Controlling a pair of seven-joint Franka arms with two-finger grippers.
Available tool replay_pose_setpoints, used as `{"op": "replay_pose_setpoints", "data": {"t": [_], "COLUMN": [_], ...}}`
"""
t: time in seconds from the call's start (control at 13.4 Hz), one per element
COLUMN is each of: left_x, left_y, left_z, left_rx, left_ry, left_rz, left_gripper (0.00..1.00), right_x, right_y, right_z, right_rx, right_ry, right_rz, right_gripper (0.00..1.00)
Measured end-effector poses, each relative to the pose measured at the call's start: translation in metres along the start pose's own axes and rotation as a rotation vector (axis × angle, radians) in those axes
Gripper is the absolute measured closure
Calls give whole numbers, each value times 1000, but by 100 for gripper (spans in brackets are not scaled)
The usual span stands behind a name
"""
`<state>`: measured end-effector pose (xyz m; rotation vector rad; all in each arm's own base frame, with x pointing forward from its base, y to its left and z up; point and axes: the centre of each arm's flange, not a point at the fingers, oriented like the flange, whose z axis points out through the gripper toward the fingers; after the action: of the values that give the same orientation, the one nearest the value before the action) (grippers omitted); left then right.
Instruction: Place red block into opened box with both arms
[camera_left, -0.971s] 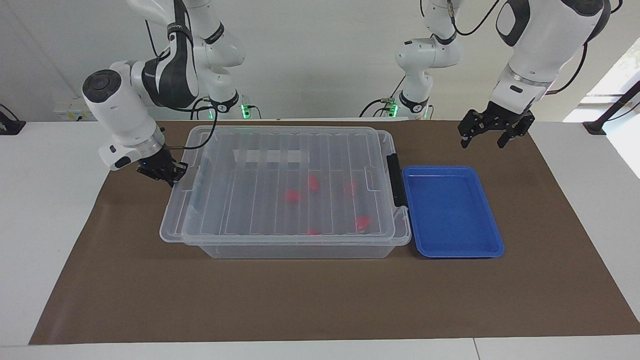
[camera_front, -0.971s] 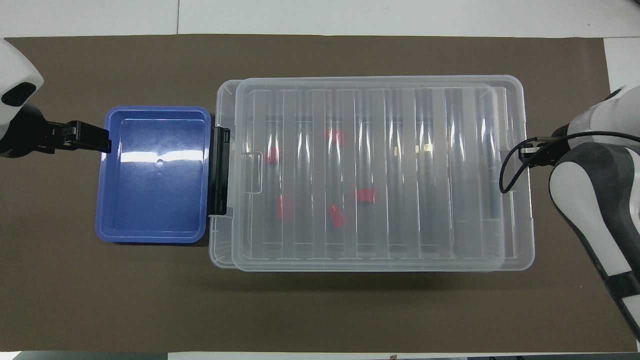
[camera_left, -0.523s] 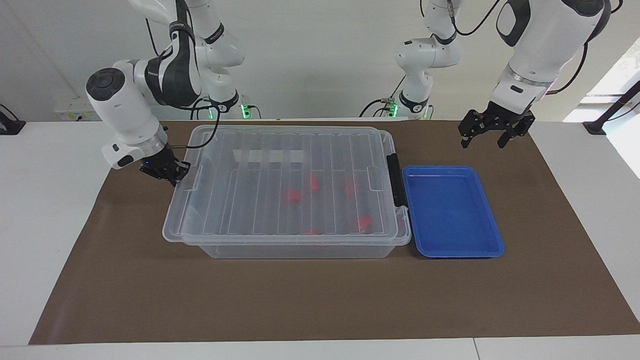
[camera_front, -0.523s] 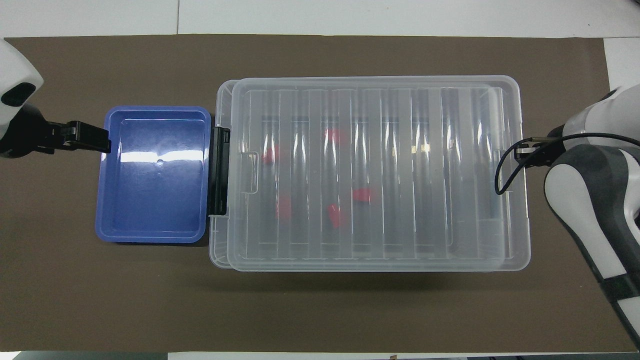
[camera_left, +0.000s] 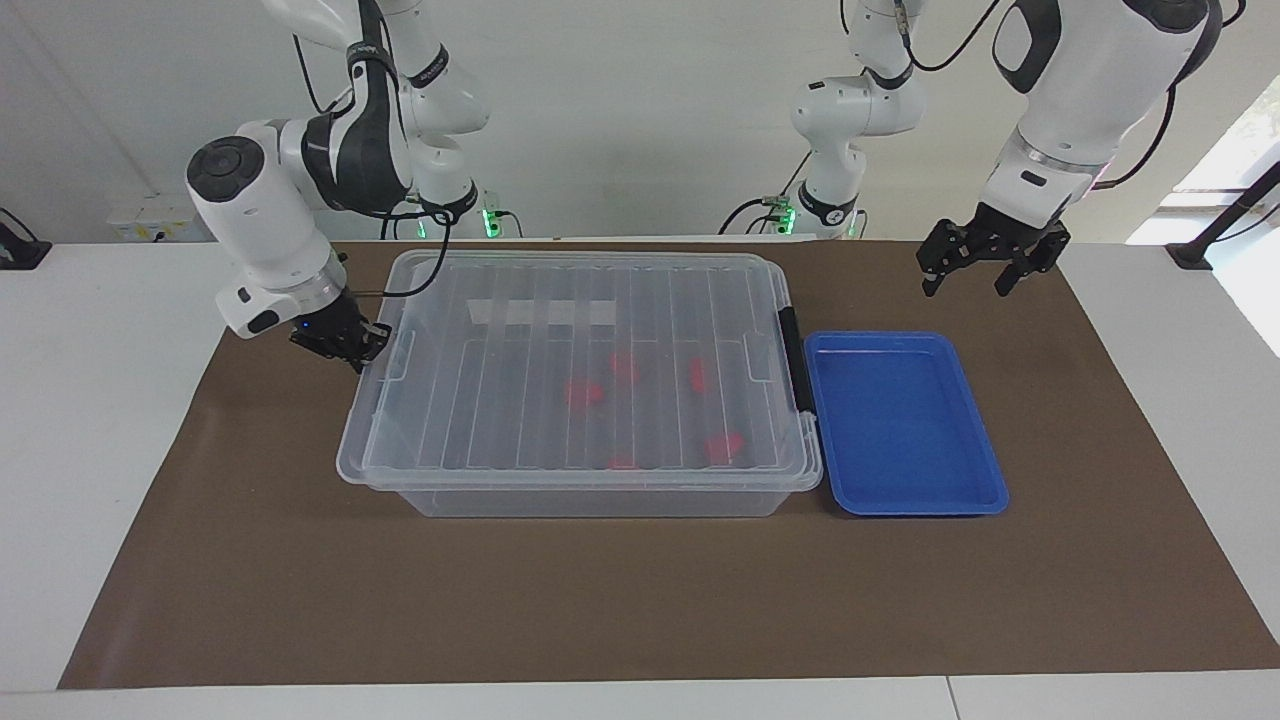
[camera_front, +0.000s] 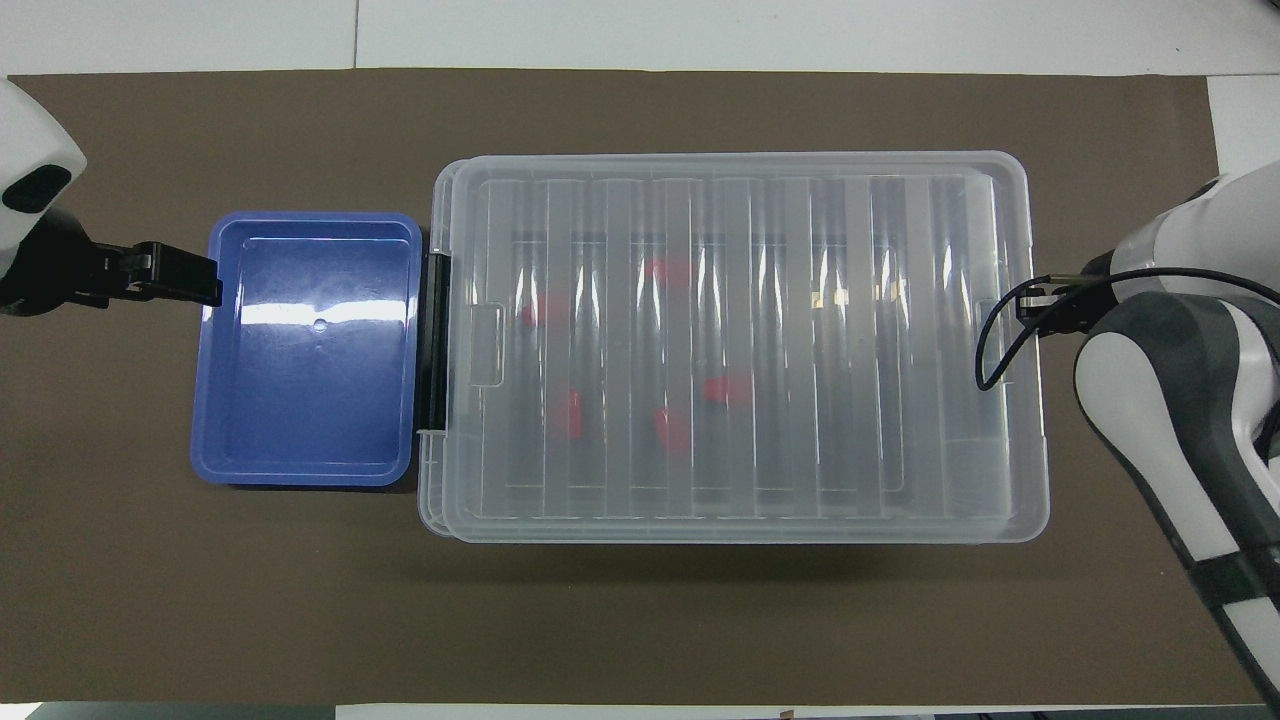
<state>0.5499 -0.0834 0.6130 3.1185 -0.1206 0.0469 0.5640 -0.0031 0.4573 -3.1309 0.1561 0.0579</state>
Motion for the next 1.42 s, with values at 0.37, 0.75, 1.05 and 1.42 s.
{"op": "replay_pose_setpoints", "data": {"t": [0.37, 0.75, 1.05, 1.42], "left_x": [0, 0, 0, -1], "left_y": [0, 0, 0, 0], "left_z": [0, 0, 1, 3], "left_rx": [0, 0, 0, 1], "left_ry": [-2, -2, -4, -7], "left_rz": [0, 0, 3, 4], "left_gripper": [0, 0, 0, 0], "right_x": [-1, -1, 3, -10], "right_y": [-7, -9, -7, 20], "right_z": [0, -1, -48, -139], "right_rx": [1, 1, -4, -8], "right_ry": [-1, -1, -47, -92], "right_rz": [14, 12, 15, 63], "right_gripper": [99, 99, 99, 99]}}
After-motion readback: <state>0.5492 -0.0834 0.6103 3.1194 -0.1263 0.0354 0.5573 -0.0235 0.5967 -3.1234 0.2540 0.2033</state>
